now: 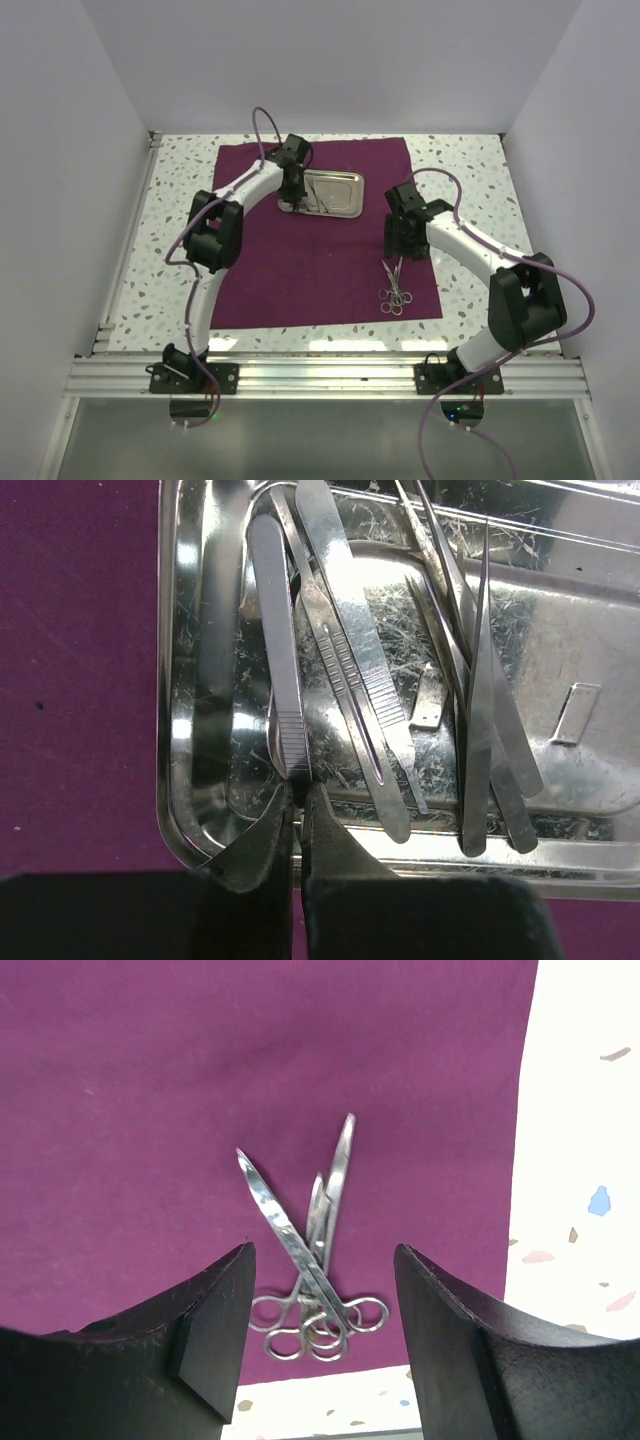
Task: Open and lay out the surgical kit
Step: Pick up the medical item from the container.
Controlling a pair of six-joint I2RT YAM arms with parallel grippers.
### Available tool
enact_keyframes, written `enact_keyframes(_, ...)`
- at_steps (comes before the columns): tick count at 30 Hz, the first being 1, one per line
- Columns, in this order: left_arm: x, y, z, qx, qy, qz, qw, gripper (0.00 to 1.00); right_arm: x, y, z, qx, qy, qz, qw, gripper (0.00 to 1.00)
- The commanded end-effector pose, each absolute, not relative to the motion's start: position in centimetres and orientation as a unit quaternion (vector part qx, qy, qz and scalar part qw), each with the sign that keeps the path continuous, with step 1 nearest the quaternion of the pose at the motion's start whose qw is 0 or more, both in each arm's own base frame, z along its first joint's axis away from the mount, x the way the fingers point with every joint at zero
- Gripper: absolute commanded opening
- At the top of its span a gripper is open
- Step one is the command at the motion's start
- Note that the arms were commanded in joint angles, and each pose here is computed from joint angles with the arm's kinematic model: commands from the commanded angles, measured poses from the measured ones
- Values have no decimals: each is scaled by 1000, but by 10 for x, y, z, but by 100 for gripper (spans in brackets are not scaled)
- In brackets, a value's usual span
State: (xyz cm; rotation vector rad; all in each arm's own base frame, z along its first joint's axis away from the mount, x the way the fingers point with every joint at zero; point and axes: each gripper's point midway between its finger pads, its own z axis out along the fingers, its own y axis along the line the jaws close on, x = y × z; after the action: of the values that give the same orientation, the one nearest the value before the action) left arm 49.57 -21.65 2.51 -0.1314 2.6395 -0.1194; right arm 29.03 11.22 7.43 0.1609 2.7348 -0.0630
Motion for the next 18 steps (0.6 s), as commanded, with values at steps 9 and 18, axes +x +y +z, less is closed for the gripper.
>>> enact_keyframes(9, 524, -202, 133, -67, 939, -79, 328, 0, 327, 126, 108, 47, 969, -4, 244, 61)
enact_keyframes(18, 449, -173, 171, -76, 936, -80, 335, 0, 326, 128, 111, 43, 968, 5, 247, 60)
